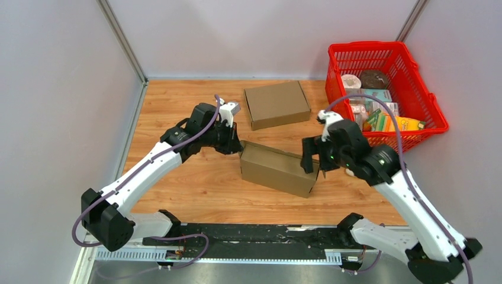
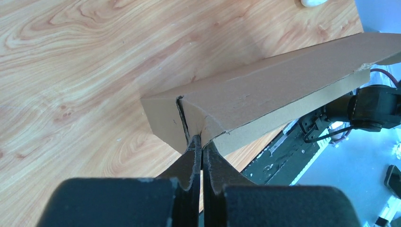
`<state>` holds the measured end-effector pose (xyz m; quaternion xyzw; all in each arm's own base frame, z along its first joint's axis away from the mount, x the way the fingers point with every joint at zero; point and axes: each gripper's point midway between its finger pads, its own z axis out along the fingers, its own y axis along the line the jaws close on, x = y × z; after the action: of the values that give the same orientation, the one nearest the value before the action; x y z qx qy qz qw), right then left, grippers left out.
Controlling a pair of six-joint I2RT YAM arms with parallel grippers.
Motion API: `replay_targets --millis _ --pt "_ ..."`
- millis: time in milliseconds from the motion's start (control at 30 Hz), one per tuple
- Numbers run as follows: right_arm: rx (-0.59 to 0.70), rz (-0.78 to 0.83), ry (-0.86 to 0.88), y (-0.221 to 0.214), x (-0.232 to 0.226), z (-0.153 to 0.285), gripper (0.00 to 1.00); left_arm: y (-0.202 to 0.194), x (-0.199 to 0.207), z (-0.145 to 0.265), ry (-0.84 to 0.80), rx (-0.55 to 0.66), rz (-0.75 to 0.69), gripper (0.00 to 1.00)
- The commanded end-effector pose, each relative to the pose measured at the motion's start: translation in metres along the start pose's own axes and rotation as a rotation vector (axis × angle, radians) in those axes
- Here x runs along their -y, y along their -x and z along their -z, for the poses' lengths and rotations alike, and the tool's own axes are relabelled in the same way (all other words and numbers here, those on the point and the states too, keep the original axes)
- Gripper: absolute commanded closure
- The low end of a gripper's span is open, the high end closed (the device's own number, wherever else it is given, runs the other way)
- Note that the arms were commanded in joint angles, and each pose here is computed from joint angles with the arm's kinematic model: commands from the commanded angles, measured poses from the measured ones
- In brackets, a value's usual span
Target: Fold the paper box
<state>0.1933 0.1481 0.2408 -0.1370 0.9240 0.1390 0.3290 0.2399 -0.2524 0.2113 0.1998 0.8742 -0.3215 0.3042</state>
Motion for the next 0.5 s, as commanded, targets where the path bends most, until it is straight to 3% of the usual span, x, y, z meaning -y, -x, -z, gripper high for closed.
replay_targets --millis 0,167,300,400,467 --pt "-0.008 -0.102 -0.128 -0.034 0.034 0.016 0.05 -0.001 0.007 0.004 -0.009 -0.030 0.020 1.00" --pt "0.004 -0.078 -0.103 -0.043 0.034 0.017 0.27 -0.002 0.006 0.002 -0.011 -0.042 0.028 0.99" --pt "-0.002 -0.093 -0.064 -0.048 0.028 0.013 0.53 -0.005 0.006 0.001 -0.012 -0.050 0.033 0.99" --pt "0.014 -0.092 -0.061 -0.041 0.027 0.007 0.57 -0.006 0.008 -0.001 -0.027 -0.054 0.044 0.98" --pt "0.009 -0.093 -0.063 -0.039 0.026 0.004 0.70 -0.006 0.010 -0.002 -0.038 -0.054 0.049 0.98"
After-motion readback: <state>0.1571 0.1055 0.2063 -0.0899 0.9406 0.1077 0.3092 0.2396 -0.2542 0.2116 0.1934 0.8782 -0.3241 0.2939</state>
